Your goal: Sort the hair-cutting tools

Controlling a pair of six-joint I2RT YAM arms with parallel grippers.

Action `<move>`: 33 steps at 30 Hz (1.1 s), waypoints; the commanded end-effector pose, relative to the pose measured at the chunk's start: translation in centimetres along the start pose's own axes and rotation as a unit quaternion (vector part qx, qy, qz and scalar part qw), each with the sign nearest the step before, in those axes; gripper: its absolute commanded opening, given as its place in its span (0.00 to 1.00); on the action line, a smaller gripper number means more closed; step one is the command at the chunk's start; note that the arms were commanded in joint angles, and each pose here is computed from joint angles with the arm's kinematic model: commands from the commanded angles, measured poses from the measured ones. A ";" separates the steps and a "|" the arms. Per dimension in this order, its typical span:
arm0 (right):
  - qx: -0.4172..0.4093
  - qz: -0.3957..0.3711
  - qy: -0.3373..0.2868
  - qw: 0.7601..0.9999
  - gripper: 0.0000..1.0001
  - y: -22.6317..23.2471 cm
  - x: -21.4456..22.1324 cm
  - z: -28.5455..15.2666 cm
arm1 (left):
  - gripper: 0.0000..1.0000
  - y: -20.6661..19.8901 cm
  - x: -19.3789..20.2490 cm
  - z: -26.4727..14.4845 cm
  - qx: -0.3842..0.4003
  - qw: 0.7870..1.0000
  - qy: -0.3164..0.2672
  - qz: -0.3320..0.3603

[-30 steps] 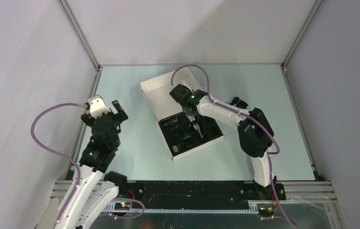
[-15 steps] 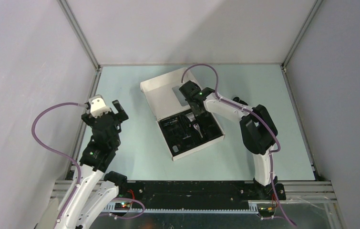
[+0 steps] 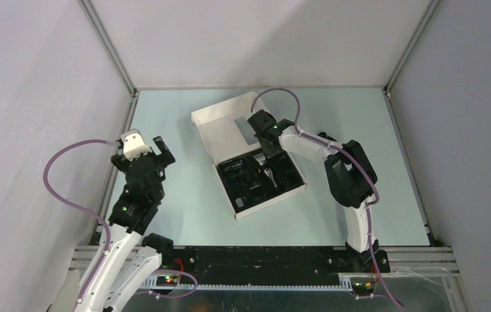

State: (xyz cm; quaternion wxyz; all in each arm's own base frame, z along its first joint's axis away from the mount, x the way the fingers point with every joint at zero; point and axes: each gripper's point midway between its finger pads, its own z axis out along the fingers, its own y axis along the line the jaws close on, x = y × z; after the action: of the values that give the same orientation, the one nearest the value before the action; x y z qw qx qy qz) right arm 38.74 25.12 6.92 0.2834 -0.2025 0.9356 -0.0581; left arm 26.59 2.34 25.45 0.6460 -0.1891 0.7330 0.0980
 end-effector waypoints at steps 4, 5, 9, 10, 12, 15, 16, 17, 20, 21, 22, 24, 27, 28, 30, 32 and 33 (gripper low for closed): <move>0.029 -0.006 0.013 0.999 0.28 -0.7 0.9 1.0 | 0.98 -0.3 -0.6 0.1 0.005 1.000 -0.011 0.001; 0.030 -0.007 0.010 0.999 0.29 -0.6 0.8 0.8 | 0.98 -0.3 -0.7 0.1 0.006 1.000 -0.011 0.000; 0.042 -0.024 0.003 0.999 0.29 -0.4 0.4 0.3 | 0.98 -0.3 -0.6 0.1 0.006 1.000 -0.010 0.001; 0.046 -0.026 0.002 0.999 0.29 -0.3 0.3 0.3 | 0.98 -0.3 -0.6 0.1 0.006 1.000 -0.009 0.002; 0.053 -0.038 0.006 0.998 0.30 0.1 0.4 0.4 | 0.98 -0.3 -0.6 0.1 0.006 1.000 -0.010 0.001; 0.060 -0.045 0.013 0.997 0.31 0.6 0.7 0.8 | 0.98 -0.3 -0.6 0.1 0.006 1.000 -0.009 0.001; 0.061 -0.045 0.014 0.997 0.31 0.8 0.8 0.9 | 0.98 -0.3 -0.6 0.0 0.006 1.000 -0.010 0.001; 0.065 -0.045 0.016 0.997 0.32 0.7 0.9 1.1 | 0.98 -0.3 -0.6 0.1 0.005 1.000 -0.010 0.001; 0.083 -0.047 0.021 0.995 0.33 0.3 1.2 1.3 | 0.98 -0.3 -0.7 0.0 0.006 1.000 -0.011 0.000; 0.089 -0.045 0.021 0.995 0.33 0.1 1.1 1.3 | 0.98 -0.3 -0.7 0.0 0.006 1.000 -0.011 0.000; 0.103 -0.049 0.025 0.993 0.34 -0.3 1.3 1.4 | 0.98 -0.3 -0.7 0.0 0.006 1.000 -0.011 0.000; 0.126 -0.049 0.031 0.990 0.34 -1.2 1.5 1.5 | 0.98 -0.3 -0.7 0.0 0.006 1.000 -0.012 0.000; 0.141 -0.037 0.034 0.989 0.34 -2.2 1.5 1.3 | 0.98 -0.2 -0.8 0.0 0.006 1.000 -0.012 -0.001; 0.139 -0.034 0.031 0.989 0.34 -2.3 1.3 0.9 | 0.98 -0.2 -0.8 0.0 0.006 1.000 -0.012 -0.001; 0.130 -0.031 0.019 0.991 0.35 -2.3 0.6 -0.2 | 0.98 -0.2 -0.8 0.0 0.006 1.000 -0.012 -0.001; 0.123 -0.030 0.000 0.992 0.37 -2.3 -0.4 -1.8 | 0.98 -0.3 -0.8 0.0 0.006 1.000 -0.012 -0.001; 0.115 -0.030 -0.007 0.993 0.38 -2.0 -0.8 -2.4 | 0.98 -0.3 -0.8 0.0 0.006 1.000 -0.012 -0.001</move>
State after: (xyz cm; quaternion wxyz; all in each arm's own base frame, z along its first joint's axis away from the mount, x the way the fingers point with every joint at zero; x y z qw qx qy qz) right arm 39.00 25.00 7.17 0.3026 -0.2065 0.9167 -0.1595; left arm 26.58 2.35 25.45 0.6461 -0.1890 0.7329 0.0981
